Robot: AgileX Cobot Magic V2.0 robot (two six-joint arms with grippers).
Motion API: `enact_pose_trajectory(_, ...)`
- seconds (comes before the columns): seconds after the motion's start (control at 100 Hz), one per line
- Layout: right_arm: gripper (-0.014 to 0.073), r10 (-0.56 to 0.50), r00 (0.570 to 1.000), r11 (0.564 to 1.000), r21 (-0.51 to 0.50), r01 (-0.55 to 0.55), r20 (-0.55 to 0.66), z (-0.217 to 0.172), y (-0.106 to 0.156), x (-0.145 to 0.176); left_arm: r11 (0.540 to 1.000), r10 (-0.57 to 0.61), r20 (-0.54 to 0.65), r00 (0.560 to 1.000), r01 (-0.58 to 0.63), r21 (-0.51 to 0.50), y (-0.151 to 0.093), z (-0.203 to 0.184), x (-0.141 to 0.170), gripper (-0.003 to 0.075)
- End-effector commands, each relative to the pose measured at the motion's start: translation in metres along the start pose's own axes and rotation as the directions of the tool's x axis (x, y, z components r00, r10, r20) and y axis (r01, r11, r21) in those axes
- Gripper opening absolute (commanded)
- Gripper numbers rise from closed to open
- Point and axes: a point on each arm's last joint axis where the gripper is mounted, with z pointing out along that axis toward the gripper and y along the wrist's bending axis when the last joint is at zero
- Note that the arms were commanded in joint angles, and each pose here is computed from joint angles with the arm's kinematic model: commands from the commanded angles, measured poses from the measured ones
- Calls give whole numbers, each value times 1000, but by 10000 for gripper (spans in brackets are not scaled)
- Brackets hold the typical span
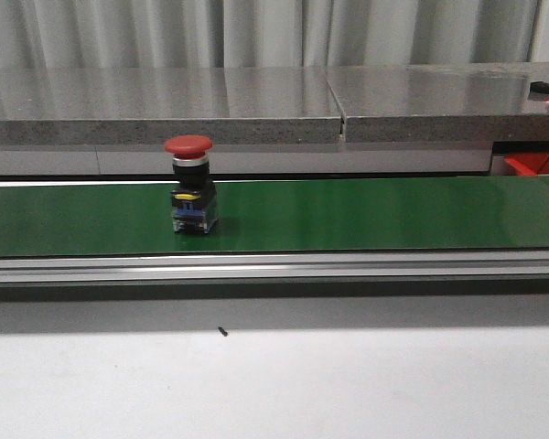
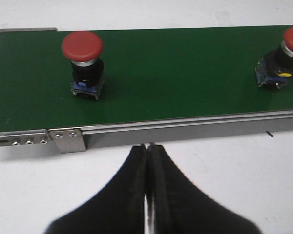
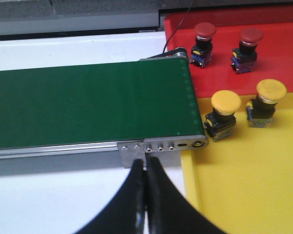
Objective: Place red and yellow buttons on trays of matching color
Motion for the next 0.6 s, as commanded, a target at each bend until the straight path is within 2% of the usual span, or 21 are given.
enact_pose_trajectory(0.0,-92,-15,996,1000,-3,16,86,-3,1,-13,1000,4,110,994,-7,28,-5,-9,-6,-20)
enact_pose_trajectory(0.3,-92,-15,996,1000,-3,16,86,-3,1,-13,999,12,177,984,-19,39,-4,-24,24,-20)
enact_pose_trajectory(0.59,-92,-15,996,1000,-3,16,86,-3,1,-13,999,16,187,982,-25,44,-4,-31,29,-20)
